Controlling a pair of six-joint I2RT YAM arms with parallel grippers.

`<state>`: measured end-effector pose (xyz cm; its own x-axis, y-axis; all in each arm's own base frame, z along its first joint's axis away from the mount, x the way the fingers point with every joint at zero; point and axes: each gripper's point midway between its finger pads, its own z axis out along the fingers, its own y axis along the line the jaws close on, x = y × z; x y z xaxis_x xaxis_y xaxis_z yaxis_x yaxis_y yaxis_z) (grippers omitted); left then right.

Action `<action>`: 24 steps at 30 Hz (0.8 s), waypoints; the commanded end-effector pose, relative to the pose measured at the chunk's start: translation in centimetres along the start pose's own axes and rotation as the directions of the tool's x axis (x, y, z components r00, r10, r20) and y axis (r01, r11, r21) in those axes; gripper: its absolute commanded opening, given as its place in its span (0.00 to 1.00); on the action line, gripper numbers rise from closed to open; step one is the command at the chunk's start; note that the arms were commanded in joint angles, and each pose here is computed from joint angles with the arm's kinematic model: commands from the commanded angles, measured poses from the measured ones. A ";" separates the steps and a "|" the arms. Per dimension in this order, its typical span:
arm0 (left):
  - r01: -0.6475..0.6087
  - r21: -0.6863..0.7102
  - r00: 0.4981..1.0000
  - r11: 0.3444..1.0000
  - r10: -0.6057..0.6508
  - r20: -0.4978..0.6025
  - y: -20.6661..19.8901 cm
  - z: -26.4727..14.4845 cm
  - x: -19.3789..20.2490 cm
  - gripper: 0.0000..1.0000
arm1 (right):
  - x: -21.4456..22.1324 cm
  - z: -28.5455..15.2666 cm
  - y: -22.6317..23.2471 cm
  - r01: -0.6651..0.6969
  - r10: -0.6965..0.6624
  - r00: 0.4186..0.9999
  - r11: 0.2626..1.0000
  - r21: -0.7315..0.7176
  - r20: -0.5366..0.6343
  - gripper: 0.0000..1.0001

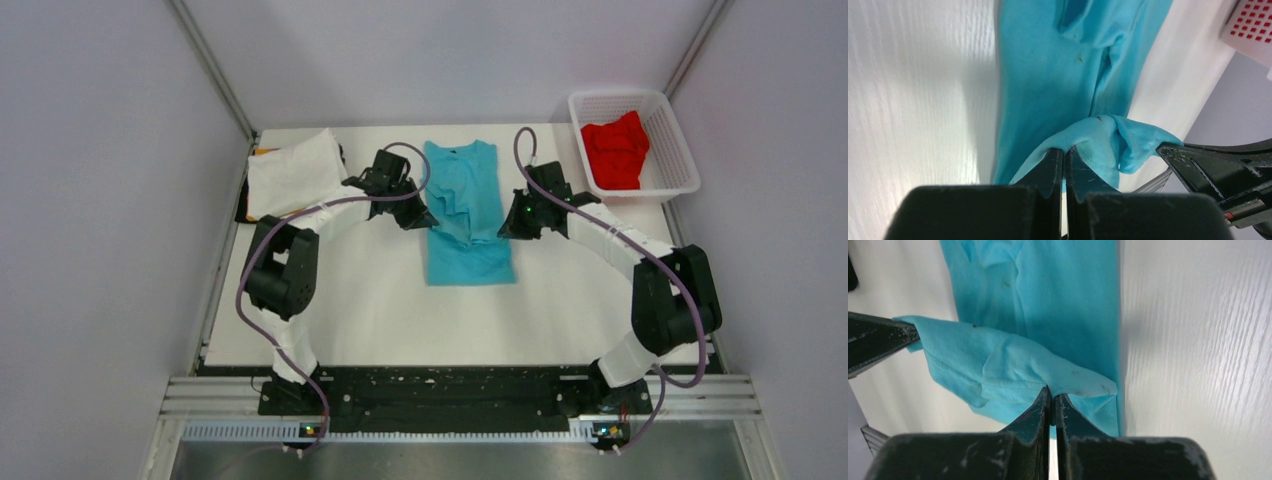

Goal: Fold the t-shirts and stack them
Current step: Fold the folded rectangular tshirt in 1/3 of the way

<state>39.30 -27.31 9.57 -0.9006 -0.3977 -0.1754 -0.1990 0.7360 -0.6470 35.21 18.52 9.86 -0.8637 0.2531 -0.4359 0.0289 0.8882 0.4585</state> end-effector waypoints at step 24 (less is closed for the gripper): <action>-0.092 0.014 0.995 0.996 0.092 0.035 0.5 -2.8 -2.1 0.99 | -4.8 0.6 -1.2 0.079 -0.068 0.985 0.995 -0.061 0.157 0.99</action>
<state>43.78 -24.88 8.80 -0.9030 -0.3730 -0.2130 -0.1689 0.7643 -0.6223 42.47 17.43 8.94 -0.8071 0.2478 -0.5359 -0.0329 0.8874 0.4598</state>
